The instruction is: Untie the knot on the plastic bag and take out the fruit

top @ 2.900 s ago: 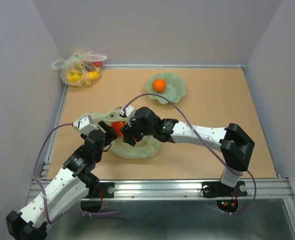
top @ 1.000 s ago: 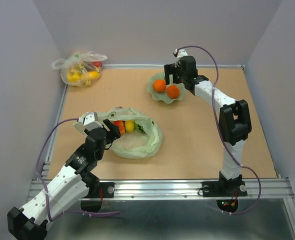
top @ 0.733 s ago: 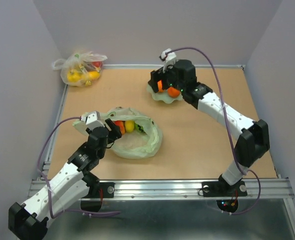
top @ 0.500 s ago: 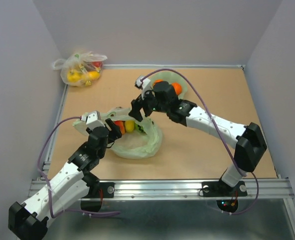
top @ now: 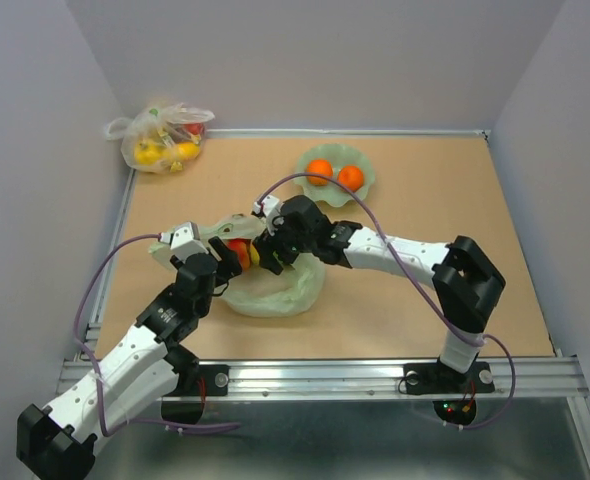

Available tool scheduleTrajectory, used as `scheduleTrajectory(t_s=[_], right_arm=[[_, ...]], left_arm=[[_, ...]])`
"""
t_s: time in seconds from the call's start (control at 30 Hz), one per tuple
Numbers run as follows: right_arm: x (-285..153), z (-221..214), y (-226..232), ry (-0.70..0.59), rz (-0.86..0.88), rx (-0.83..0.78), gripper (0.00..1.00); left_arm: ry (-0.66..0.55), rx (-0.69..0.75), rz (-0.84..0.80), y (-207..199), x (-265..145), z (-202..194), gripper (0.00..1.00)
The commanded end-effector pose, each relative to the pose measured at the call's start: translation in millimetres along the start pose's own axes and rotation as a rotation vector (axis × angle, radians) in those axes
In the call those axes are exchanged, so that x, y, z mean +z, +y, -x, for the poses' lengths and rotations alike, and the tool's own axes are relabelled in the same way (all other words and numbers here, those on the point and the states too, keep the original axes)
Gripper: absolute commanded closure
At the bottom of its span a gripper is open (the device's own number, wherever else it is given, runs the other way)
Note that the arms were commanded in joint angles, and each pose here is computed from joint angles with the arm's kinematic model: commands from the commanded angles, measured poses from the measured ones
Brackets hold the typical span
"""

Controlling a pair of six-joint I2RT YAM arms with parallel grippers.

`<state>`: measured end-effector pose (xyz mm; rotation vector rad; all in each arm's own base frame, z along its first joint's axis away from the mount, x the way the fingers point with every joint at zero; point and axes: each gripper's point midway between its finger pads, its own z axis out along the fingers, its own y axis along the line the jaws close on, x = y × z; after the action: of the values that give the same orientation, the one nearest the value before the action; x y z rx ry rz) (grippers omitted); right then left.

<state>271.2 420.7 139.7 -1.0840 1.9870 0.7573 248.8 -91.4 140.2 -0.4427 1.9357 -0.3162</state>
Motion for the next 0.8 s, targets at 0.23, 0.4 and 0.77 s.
scheduleTrajectory(t_s=[0.23,0.4,0.77], right_arm=[[9.8,-27.5,-77.8,0.091,-0.347,-0.098,0.11],[11.2,-40.5,-102.7,0.127,-0.427,-0.072,0.05],[3.1,20.7,-51.0,-0.036,-0.195,0.071,0.12]], left_arm=[[-0.053,-0.028,-0.015,-7.0,-3.7,18.2,0.23],[-0.049,-0.023,-0.019,-8.2,-2.5,17.1,0.23],[-0.039,0.002,-0.033,-12.0,-1.4,17.0,0.23]])
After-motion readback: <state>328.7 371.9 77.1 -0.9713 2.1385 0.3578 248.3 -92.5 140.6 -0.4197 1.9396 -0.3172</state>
